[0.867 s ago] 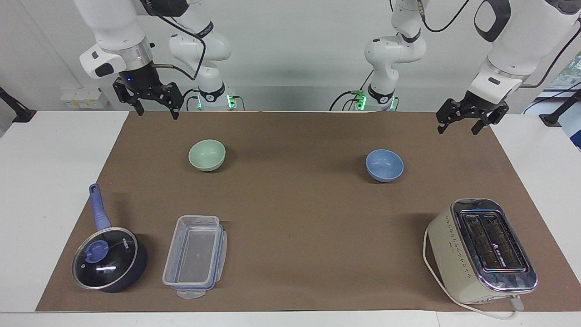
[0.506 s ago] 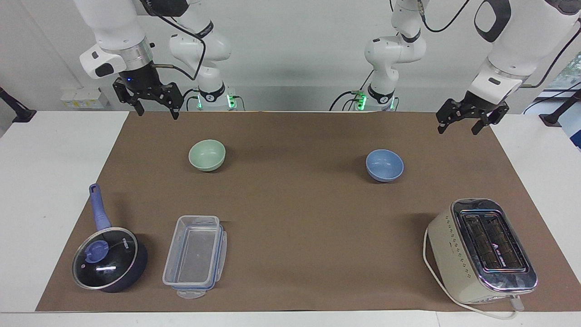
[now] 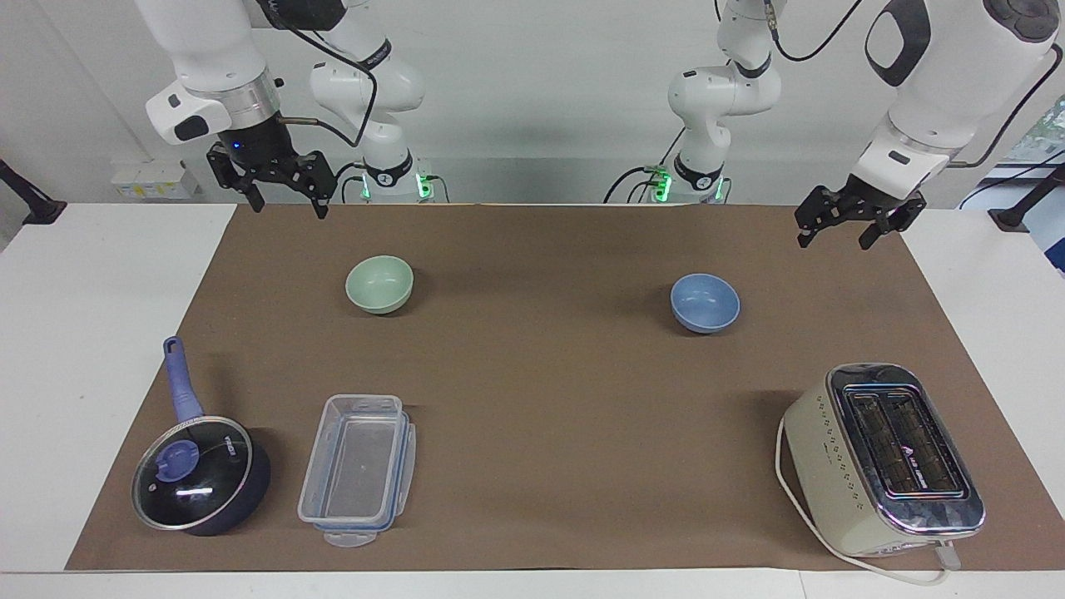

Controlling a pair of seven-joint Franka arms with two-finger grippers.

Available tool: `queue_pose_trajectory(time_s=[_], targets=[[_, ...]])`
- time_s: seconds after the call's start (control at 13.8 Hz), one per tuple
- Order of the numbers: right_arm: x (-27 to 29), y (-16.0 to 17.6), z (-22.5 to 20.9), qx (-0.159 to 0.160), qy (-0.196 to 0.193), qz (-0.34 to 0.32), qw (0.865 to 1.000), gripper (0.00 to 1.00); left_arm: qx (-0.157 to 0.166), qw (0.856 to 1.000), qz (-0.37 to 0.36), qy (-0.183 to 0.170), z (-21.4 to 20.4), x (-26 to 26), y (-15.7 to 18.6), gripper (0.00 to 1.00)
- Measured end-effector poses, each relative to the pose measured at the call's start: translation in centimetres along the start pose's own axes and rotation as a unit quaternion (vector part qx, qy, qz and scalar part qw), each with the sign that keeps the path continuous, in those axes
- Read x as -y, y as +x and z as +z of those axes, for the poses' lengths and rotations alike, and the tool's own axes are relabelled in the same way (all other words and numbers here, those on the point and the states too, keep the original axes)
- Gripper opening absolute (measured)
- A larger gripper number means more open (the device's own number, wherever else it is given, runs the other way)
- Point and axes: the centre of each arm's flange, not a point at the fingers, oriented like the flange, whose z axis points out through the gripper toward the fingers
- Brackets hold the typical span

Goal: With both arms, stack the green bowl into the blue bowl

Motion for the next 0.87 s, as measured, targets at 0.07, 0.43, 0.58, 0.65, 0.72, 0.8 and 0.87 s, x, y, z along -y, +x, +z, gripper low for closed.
queue_pose_trajectory(time_s=[0.07, 0.43, 0.58, 0.65, 0.72, 0.8, 0.87], targets=[[0.0, 0.0, 0.0, 0.0, 0.0, 0.0, 1.0, 1.0, 0.002, 1.0, 0.001, 0.0, 0.7, -0.1, 0.0, 1.0], [0.0, 0.0, 0.0, 0.0, 0.0, 0.0, 1.0, 1.0, 0.003, 1.0, 0.005, 0.002, 4.7, -0.6, -0.3, 1.0], [0.0, 0.0, 0.0, 0.0, 0.0, 0.0, 1.0, 1.0, 0.004, 1.0, 0.009, 0.002, 6.3, -1.1, -0.3, 1.0], [0.0, 0.0, 0.0, 0.0, 0.0, 0.0, 1.0, 1.0, 0.004, 1.0, 0.013, 0.003, 7.2, -1.5, -0.4, 1.0], [0.0, 0.0, 0.0, 0.0, 0.0, 0.0, 1.0, 1.0, 0.004, 1.0, 0.017, 0.003, 8.1, -1.9, -0.4, 1.0], [0.0, 0.0, 0.0, 0.0, 0.0, 0.0, 1.0, 1.0, 0.003, 1.0, 0.021, 0.003, 9.3, -2.4, -0.4, 1.0], [0.0, 0.0, 0.0, 0.0, 0.0, 0.0, 1.0, 1.0, 0.003, 1.0, 0.026, 0.003, 10.5, -2.9, -0.5, 1.0]])
